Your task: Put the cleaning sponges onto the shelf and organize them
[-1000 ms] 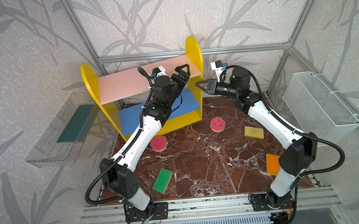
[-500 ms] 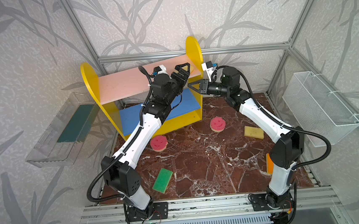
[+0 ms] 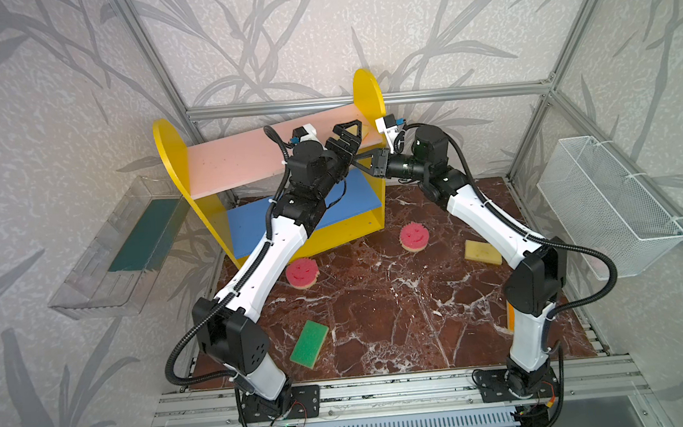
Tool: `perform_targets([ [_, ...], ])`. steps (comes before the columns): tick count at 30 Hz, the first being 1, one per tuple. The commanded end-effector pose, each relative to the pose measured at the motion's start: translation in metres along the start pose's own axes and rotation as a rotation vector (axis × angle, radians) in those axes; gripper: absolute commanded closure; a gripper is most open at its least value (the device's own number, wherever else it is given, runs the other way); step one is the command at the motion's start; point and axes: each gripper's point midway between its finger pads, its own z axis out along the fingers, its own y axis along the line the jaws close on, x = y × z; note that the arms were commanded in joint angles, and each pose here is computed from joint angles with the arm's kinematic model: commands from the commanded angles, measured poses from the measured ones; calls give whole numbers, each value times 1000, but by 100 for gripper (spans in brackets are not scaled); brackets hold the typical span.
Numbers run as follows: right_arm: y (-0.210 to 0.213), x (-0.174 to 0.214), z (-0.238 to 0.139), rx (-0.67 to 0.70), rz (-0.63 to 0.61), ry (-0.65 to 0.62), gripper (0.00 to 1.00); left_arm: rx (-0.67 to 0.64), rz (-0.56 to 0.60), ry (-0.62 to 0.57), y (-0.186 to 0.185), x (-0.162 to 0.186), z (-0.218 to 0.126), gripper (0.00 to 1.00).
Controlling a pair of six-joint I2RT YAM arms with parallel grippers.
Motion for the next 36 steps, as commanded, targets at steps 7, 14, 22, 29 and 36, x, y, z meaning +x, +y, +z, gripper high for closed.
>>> perform_targets([
  [7, 0, -17, 10, -9, -11, -17, 87, -75, -24, 16, 27, 12, -8, 1],
  [14, -12, -30, 6, 21, -3, -38, 87, -67, -28, 14, 26, 11, -13, 1],
  [22, -29, -40, 1, 60, 5, -52, 87, -51, 7, -17, 11, 1, -39, 1],
  [29, -27, -38, -6, 79, -15, -40, 76, -54, 75, -34, 4, -7, -66, 1],
  [36, -9, -34, -25, 98, -67, -56, 47, -62, 247, 3, -20, -15, -84, 7],
])
